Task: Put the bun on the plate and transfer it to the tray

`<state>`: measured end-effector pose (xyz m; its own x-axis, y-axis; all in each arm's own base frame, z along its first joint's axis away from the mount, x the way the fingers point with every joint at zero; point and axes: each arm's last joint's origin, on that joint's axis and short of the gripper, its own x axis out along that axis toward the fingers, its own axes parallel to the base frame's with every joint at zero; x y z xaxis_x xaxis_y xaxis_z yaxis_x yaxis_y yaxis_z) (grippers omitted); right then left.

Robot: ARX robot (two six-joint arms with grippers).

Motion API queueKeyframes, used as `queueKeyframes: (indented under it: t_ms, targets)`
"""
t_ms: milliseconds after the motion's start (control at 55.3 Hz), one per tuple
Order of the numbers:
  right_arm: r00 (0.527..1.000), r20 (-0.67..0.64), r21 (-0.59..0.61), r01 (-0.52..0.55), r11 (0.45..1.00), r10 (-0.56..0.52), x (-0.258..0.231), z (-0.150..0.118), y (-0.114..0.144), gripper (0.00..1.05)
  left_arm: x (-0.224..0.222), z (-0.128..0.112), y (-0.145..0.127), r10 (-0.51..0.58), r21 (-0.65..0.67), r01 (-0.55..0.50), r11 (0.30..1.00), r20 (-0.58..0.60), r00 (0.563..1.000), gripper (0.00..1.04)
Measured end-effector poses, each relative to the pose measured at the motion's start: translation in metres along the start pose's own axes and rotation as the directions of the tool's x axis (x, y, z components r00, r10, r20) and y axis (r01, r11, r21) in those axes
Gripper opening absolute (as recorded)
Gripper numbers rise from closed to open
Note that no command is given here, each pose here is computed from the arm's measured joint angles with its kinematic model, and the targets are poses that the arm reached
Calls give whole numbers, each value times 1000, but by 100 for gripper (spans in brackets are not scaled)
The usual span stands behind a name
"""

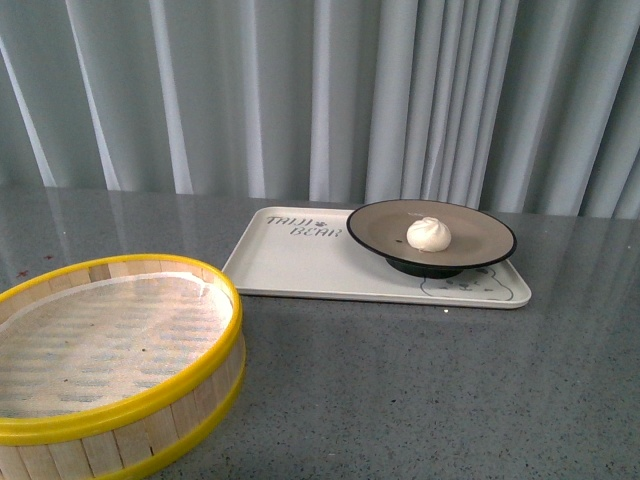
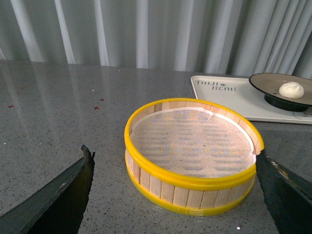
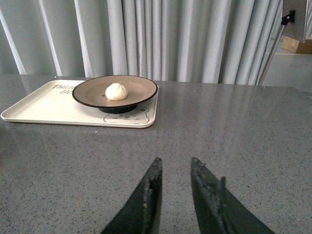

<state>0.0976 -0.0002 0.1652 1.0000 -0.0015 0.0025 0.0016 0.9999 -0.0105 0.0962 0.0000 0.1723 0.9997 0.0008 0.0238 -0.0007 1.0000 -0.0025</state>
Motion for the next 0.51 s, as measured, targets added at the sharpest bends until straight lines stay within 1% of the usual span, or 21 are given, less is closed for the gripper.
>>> queueKeyframes:
  t_ms: [127, 145, 181, 199, 235, 343, 362, 416, 506]
  targets:
    - [1000, 0, 0, 0, 1000, 0, 0, 0, 0, 48, 0, 0, 0, 0, 0, 0, 1000, 0, 1000, 98]
    - [1000, 0, 0, 0, 1000, 0, 0, 0, 0, 50, 0, 0, 0, 0, 0, 0, 1000, 0, 1000, 98]
    - [1000, 0, 0, 0, 1000, 0, 0, 0, 0, 57, 0, 0, 0, 0, 0, 0, 1000, 0, 1000, 98]
    - [1000, 0, 0, 0, 1000, 0, 0, 0, 0, 59, 0, 0, 0, 0, 0, 0, 1000, 0, 1000, 98]
    - [1000, 0, 0, 0, 1000, 0, 0, 0, 0, 69, 0, 0, 0, 0, 0, 0, 1000, 0, 1000, 98]
    - [1000, 0, 0, 0, 1000, 0, 0, 0, 0, 96, 0, 0, 0, 0, 0, 0, 1000, 0, 1000, 98]
    - [1000, 0, 1, 0, 1000, 0, 0, 0, 0, 98, 0, 0, 0, 0, 0, 0, 1000, 0, 1000, 98]
    - [1000, 0, 1, 0, 1000, 0, 0, 0, 0, 96, 0, 0, 0, 0, 0, 0, 1000, 0, 1000, 98]
    - [1000, 0, 2, 0, 1000, 0, 0, 0, 0, 96, 0, 0, 0, 0, 0, 0, 1000, 0, 1000, 98]
